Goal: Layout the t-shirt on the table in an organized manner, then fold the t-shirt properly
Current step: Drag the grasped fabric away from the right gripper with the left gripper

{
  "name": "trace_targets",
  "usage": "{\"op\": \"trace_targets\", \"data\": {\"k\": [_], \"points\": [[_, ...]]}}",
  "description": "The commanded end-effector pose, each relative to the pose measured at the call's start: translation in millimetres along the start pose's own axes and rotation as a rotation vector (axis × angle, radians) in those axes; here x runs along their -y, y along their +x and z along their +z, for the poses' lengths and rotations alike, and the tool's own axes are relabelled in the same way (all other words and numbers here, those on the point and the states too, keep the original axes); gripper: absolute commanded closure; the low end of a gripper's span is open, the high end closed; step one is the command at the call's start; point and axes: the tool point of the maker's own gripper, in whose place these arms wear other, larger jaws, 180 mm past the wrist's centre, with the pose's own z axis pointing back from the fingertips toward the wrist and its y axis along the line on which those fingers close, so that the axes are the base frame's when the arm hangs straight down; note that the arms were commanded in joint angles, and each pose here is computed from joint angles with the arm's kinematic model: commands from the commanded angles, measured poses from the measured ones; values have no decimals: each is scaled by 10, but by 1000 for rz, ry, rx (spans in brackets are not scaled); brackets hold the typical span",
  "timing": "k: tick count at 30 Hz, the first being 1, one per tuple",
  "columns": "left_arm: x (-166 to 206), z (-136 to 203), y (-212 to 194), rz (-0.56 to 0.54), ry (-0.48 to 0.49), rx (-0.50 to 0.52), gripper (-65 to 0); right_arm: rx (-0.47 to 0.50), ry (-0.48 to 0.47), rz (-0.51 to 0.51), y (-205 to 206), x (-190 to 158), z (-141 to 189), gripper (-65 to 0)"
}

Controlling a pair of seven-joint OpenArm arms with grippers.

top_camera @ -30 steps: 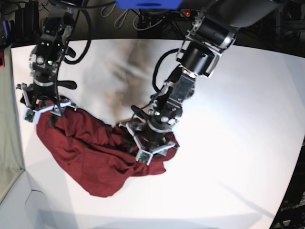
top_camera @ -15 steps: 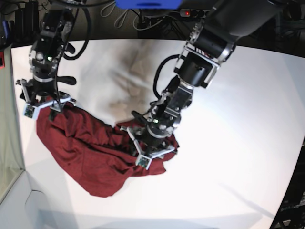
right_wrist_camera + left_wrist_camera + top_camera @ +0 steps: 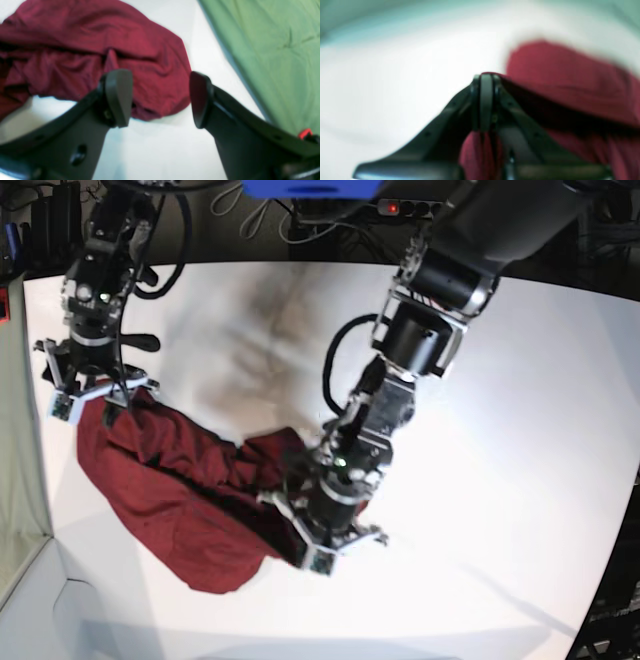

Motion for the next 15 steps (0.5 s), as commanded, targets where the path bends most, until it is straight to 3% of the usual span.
{"op": "trace_targets", "data": {"k": [1,7,15], "points": [[-288,-77,495,-9,57,111,-3,69,0,-2,195,1,10,-370],[-1034,-73,1275,12,189,202,-4,68,3,0,189,-9,12,-370],[-1371,-42,1934,-50,236,310,-4,102,5,-4,311,-19,66,-370]]}}
